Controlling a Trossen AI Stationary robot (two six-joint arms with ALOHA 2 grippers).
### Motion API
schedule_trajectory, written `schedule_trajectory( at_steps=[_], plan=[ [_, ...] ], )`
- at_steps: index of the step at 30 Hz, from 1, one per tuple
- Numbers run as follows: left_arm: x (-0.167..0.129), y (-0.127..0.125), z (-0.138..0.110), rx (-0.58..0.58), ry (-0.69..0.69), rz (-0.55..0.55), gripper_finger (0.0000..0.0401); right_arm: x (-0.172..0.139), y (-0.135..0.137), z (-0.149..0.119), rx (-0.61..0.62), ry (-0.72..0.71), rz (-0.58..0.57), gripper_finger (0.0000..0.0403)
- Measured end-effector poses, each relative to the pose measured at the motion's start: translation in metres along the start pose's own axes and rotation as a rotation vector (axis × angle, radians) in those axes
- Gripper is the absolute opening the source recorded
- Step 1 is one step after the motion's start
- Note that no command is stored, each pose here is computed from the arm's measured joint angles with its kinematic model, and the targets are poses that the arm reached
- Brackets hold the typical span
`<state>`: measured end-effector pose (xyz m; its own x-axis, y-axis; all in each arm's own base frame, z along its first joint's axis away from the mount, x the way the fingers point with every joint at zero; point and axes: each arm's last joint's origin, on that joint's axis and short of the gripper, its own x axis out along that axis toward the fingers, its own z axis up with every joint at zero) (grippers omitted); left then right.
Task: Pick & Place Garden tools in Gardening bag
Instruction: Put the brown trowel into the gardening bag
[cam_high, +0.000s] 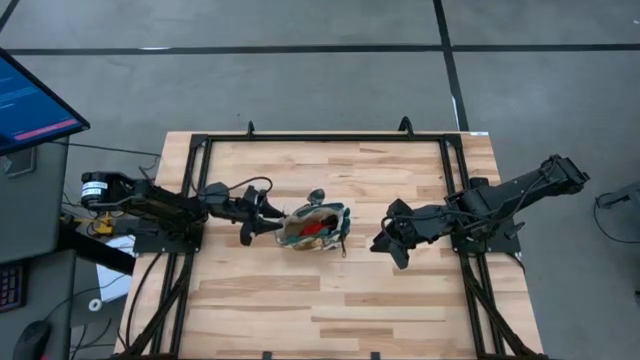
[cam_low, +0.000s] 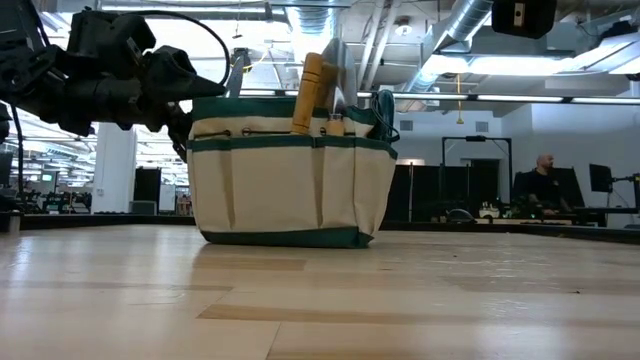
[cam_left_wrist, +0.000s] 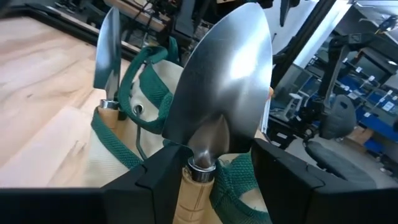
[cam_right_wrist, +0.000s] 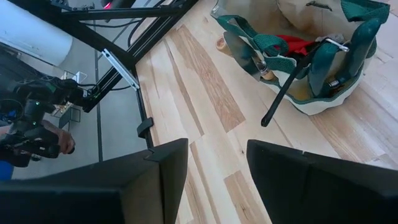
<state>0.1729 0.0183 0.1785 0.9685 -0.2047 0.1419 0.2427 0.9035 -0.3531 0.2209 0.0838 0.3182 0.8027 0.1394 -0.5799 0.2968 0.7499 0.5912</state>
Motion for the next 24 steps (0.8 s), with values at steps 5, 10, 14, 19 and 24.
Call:
schedule_trajectory(
  at_steps=[5,10,14,19,24],
  plan=[
    [-0.0001,-0.0011,-0.0003,-0.007,0.015,-0.037,0.0189,0.0,0.0,-0.0001,-0.001,0.001,0.001,0.0159],
    [-0.0001,-0.0012,-0.0007,-0.031,0.022,-0.043,0.019,0.0,0.0,-0.0001,-0.001,0.001,0.001,0.0159],
    [-0.0001,-0.0012,-0.0008,-0.031,0.023,-0.043,0.0203,0.0001,0.0003,-0.0004,-0.004,0.014,0.009,0.0159],
    [-0.0001,-0.0012,-0.0007,-0.035,0.023,-0.043,0.0233,0.0,0.0003,-0.0004,-0.003,0.014,0.01,0.0159],
    [-0.0001,-0.0012,-0.0007,-0.042,0.023,-0.043,0.0256,0.0,0.0003,-0.0004,-0.003,0.014,0.01,0.0159]
  ],
)
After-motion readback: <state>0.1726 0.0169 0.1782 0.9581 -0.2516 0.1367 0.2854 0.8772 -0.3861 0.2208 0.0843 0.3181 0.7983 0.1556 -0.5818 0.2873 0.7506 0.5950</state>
